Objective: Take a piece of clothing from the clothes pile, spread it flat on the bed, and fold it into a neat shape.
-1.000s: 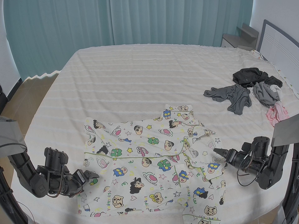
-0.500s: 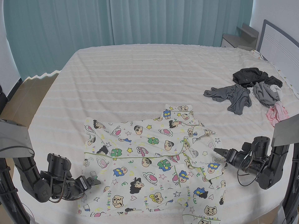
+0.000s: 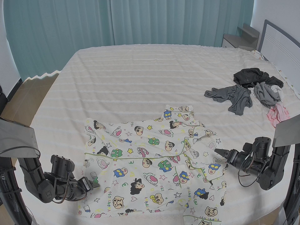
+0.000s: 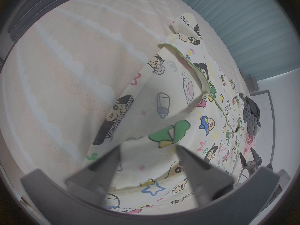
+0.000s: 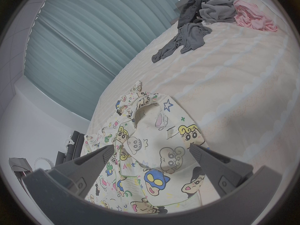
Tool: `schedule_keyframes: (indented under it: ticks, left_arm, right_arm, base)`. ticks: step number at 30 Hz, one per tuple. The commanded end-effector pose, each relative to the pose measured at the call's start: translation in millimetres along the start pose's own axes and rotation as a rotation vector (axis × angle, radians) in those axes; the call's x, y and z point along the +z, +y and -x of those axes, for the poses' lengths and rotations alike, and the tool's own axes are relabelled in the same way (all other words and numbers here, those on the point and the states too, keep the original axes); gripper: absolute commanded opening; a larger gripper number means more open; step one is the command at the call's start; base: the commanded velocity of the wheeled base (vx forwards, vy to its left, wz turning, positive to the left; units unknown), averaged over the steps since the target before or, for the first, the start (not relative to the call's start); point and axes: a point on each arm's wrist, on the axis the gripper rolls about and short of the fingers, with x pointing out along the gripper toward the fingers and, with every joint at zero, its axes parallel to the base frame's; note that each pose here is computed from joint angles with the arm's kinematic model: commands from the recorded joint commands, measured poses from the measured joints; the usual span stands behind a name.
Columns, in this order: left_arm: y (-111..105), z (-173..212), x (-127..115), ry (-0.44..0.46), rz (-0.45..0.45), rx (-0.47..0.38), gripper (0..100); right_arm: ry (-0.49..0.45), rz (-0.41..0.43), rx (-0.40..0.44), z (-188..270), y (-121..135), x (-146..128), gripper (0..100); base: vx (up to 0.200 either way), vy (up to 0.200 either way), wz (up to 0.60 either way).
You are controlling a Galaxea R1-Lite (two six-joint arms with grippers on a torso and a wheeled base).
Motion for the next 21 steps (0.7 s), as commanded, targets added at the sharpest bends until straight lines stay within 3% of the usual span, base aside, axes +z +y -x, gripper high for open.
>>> schedule_keyframes:
  ticks: [1, 8, 21]
  left_arm:
    - [1.7, -2.6, -1.0, 0.006, 0.002, 0.011, 0]
    - [1.1, 1.8, -1.0, -0.006, 0.002, 0.008, 0]
    - [-8.1, 23.6, 14.3, -0.136, 0.001, -0.039, 0]
  right_arm:
    - [0.002, 0.0, 0.0, -0.2, -0.2, -0.3, 100]
    - [0.002, -0.002, 0.0, -0.2, -0.2, -0.3, 100]
    - [0.0, -0.002, 0.001, 0.0, 0.1, -0.1, 100]
  base:
    - [0.0, 0.0, 0.0]
    - [0.0, 0.0, 0.0]
    - [0.0, 0.0, 0.0]
